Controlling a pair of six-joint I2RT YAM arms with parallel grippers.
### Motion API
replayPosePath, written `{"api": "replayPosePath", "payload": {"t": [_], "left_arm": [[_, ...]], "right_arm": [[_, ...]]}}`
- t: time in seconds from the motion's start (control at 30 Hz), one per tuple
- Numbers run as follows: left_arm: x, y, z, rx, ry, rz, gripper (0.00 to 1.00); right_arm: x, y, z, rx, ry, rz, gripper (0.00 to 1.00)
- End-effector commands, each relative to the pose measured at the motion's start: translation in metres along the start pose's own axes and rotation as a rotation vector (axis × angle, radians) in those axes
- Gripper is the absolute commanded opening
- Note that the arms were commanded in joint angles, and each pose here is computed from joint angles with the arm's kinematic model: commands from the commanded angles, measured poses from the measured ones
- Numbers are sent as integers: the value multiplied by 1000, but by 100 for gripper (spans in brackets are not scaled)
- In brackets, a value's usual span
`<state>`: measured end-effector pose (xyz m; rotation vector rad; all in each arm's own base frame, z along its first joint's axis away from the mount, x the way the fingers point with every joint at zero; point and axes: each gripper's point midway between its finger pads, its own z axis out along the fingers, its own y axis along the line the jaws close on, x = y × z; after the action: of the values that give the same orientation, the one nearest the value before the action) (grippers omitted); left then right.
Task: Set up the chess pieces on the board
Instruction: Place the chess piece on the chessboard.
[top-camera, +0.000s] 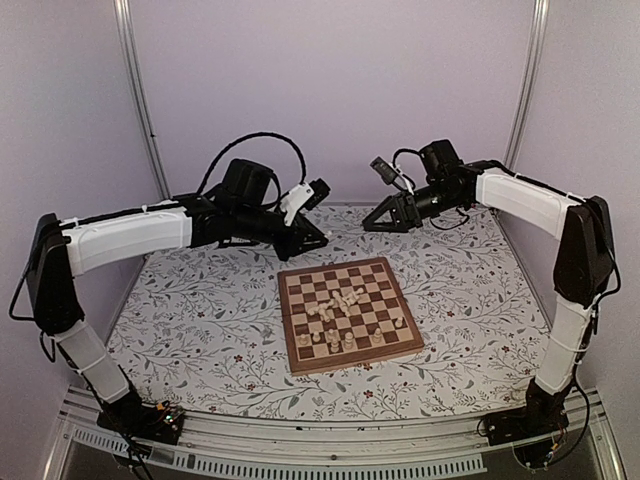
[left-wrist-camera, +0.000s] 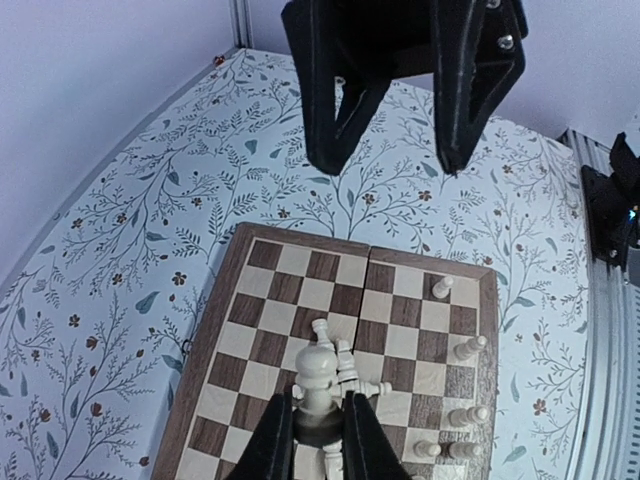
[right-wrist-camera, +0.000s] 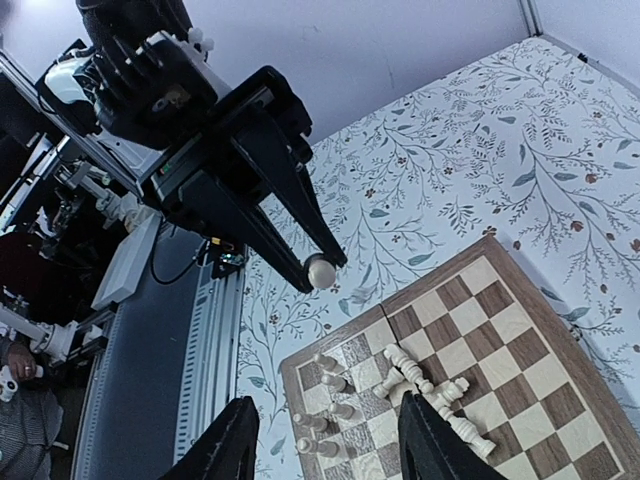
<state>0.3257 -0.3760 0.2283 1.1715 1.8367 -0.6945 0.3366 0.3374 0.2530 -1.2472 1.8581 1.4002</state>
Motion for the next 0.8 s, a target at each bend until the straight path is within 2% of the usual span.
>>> {"api": "replayPosePath", "payload": {"t": [0.0,0.17,0.53,0.73,0.77], "left_arm": [[-9,-19,17,68,-24,21,7],[-14,-36,26,98,-26,49,7],[-15,-46,33,111,-17,60,7],[-11,-47,38,115,-3,61,7],[-11,-47,38,115,-2,61,7]], "right_arm": [[-4,18,12,-149,-14,119,52],[1,18,27,-173,10,154,51],[18,16,45,-231,43,227,39],[20,17,46,-242,43,229,24],[21,17,46,-244,44,233,19]]}}
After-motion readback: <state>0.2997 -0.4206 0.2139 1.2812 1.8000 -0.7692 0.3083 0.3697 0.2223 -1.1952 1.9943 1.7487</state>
